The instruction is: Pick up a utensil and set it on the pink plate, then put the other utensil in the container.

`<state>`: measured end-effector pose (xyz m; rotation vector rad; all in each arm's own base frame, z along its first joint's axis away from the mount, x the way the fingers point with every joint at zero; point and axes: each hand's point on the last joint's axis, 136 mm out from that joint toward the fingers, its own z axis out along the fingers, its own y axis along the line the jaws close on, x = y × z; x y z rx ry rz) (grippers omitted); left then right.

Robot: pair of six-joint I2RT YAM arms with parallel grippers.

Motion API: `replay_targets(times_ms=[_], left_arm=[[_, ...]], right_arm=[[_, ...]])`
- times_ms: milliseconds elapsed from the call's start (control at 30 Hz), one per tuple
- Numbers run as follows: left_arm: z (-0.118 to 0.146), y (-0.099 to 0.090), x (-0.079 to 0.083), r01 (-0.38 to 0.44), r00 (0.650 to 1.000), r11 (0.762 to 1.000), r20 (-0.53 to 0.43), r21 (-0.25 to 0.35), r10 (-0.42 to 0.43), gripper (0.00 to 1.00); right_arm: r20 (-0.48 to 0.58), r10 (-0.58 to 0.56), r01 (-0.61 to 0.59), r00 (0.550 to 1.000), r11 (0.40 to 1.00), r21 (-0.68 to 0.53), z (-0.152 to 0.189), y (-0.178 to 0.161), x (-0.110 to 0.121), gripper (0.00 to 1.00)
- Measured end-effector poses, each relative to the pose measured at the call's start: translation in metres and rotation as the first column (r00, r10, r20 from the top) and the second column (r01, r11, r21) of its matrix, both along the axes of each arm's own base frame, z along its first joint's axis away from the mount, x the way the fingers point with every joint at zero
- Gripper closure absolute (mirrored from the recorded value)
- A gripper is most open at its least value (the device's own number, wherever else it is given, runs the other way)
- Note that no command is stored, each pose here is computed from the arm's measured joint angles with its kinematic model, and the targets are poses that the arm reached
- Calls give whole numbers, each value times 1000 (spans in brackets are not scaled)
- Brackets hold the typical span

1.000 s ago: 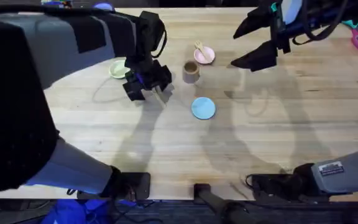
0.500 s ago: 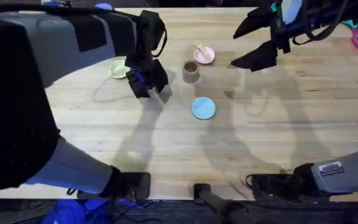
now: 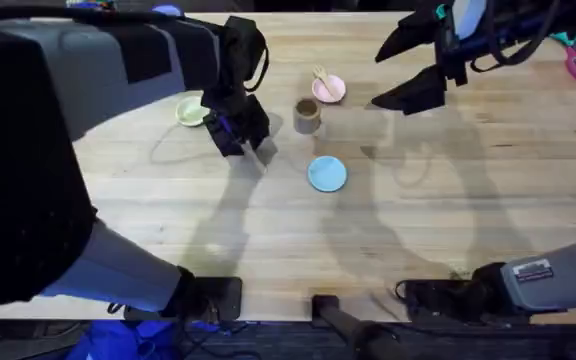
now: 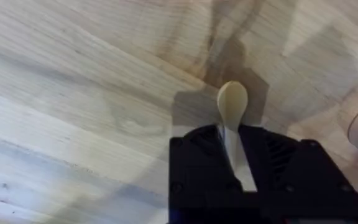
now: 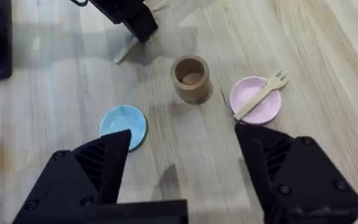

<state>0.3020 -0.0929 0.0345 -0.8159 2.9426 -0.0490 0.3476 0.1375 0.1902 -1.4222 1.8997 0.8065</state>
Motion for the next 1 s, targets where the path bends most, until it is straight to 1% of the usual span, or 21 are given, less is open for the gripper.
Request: replay_targets(times_ms=[100, 167, 433, 533, 867, 1000], left_arm=[[0, -1, 1, 1, 1000, 1000, 3, -5, -1, 832], [0, -2, 1, 1, 1000, 1000, 4, -8, -1, 852], [0, -2, 1, 1, 1000, 1000, 4, -11, -1, 858], [1, -2, 2, -1, 1000, 1000, 5, -13, 1, 943], [1, -3, 3, -1, 1000, 1000, 8, -14, 1, 955], [1, -3, 4, 23, 1000, 1000, 14, -13, -23, 958]], right_arm=[[0, 0, 0, 1000, 1000, 0, 0, 0, 0, 4], [0, 0, 0, 1000, 1000, 0, 0, 0, 0, 4], [0, 0, 0, 1000, 1000, 0, 0, 0, 0, 4], [0, 0, 0, 1000, 1000, 0, 0, 0, 0, 4], [-1, 0, 0, 1000, 1000, 0, 0, 0, 0, 5], [0, 0, 0, 1000, 1000, 0, 0, 0, 0, 5]])
